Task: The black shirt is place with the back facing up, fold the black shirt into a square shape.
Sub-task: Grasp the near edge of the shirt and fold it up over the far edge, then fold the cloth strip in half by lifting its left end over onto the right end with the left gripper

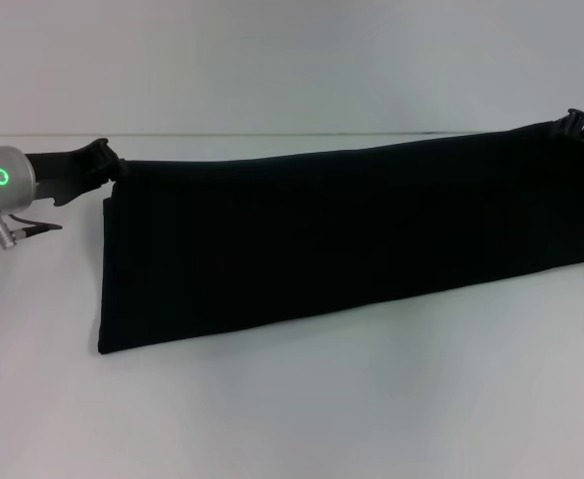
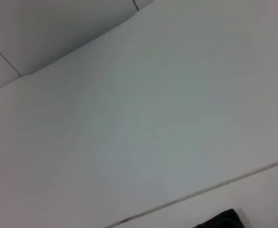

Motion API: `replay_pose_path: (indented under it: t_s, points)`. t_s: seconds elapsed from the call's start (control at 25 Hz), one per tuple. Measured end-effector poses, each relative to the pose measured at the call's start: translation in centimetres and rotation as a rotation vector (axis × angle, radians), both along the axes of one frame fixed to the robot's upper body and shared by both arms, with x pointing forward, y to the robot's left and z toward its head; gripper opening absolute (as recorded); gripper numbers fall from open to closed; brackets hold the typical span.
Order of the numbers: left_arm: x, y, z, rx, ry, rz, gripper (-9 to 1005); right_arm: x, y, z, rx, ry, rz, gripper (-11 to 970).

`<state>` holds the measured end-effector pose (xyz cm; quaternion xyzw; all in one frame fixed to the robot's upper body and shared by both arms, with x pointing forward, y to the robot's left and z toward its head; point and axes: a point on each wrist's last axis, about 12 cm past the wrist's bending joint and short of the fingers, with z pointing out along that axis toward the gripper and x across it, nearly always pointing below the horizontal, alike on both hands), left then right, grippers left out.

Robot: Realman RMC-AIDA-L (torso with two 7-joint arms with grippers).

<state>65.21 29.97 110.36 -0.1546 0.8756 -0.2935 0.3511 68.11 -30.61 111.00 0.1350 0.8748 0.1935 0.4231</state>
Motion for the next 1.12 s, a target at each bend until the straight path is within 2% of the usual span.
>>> replay_pose_path:
  t_s: [0.12, 0.36, 0.48, 0.68, 0.88, 1.12]
  points:
    - [0.2, -0.4, 0.0, 0.011, 0.002, -0.012, 36, 0.3, -0.2, 0.6, -0.009, 0.001, 0.022, 113]
    - [0.8, -0.9, 0.8, -0.017, -0.001, -0.009, 39, 1.5, -0.6, 3.0, -0.013, 0.028, 0.051, 216]
    - [1.2, -1.0, 1.3, -0.026, -0.008, -0.004, 261, 2.0, -0.6, 4.6, -0.014, 0.025, 0.086, 293]
    - [1.4, -0.2, 2.0, -0.056, -0.019, 0.019, 381, 2.1, -0.6, 6.4, -0.009, 0.016, 0.119, 442]
    - [0.1, 0.8, 2.2, -0.126, -0.003, -0.014, 502, 1.5, -0.7, 6.3, 0.001, 0.058, 0.156, 676]
    - [-3.9, 2.1, 2.6, -0.353, 0.072, -0.182, 711, 0.1, -0.5, 7.0, 0.035, 0.129, 0.265, 677]
